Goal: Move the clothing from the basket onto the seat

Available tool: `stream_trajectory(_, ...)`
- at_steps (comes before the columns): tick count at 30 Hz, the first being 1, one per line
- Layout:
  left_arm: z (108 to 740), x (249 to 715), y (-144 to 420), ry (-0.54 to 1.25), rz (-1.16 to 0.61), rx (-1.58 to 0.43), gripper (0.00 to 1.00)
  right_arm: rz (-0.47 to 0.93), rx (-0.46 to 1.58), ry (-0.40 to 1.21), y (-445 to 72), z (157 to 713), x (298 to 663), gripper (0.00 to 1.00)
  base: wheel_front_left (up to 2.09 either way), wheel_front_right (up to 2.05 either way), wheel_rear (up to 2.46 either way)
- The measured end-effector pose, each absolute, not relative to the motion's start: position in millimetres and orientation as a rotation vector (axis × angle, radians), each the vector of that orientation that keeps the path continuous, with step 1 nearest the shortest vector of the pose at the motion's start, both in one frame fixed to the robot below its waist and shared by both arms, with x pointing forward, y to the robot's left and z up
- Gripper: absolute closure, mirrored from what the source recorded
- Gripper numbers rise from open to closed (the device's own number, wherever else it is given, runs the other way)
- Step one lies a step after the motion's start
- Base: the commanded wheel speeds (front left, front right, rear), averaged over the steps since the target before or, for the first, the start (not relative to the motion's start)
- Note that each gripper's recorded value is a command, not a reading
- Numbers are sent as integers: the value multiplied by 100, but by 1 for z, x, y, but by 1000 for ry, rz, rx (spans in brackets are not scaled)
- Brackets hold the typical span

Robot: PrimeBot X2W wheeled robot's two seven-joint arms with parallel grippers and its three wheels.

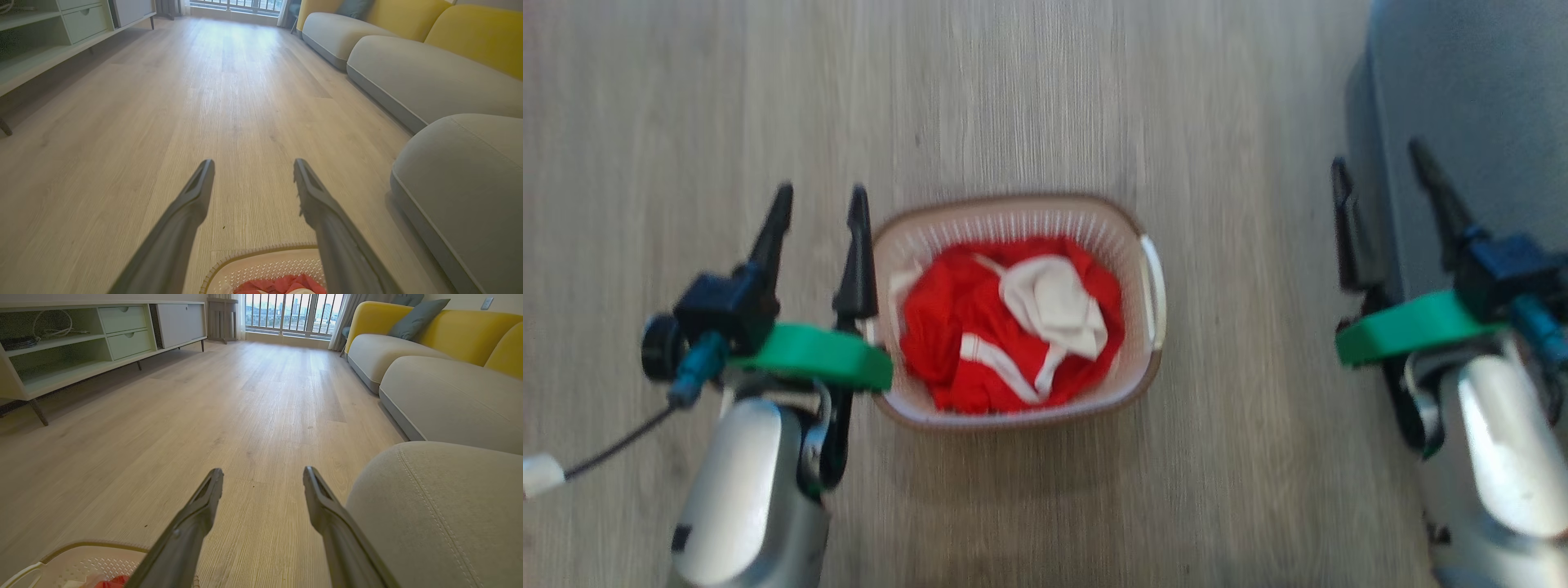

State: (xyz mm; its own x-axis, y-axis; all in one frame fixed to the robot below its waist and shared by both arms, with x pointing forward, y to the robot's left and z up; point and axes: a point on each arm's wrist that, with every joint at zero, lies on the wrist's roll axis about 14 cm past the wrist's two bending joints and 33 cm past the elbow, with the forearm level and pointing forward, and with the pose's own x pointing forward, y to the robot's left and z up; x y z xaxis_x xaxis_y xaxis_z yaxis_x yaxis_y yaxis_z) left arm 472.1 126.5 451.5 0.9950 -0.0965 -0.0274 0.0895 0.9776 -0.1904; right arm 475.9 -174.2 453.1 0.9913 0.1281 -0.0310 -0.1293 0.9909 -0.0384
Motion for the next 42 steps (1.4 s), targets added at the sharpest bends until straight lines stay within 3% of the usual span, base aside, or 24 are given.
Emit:
stream_trajectory(11,369,540,91,128,-184,-197,0,124,-59,77,-182,380,548,0,0,0,0)
stream_trajectory(20,271,519,24,329,-433,-113,0,129,-46,154,-179,311,568,0,0,0,0)
stream_trajectory(24,238,502,2,452,-534,-59,0,126,-48,159,-181,306,569,0,0,0,0)
stream_trajectory(29,221,514,-15,518,-601,44,0,126,-39,170,-181,303,565,0,0,0,0)
stream_trajectory(37,160,488,-8,843,-667,258,0,125,-26,183,-180,302,560,0,0,0,0)
stream_trajectory(42,145,489,5,925,-669,360,0,118,-12,185,-180,301,559,0,0,0,0)
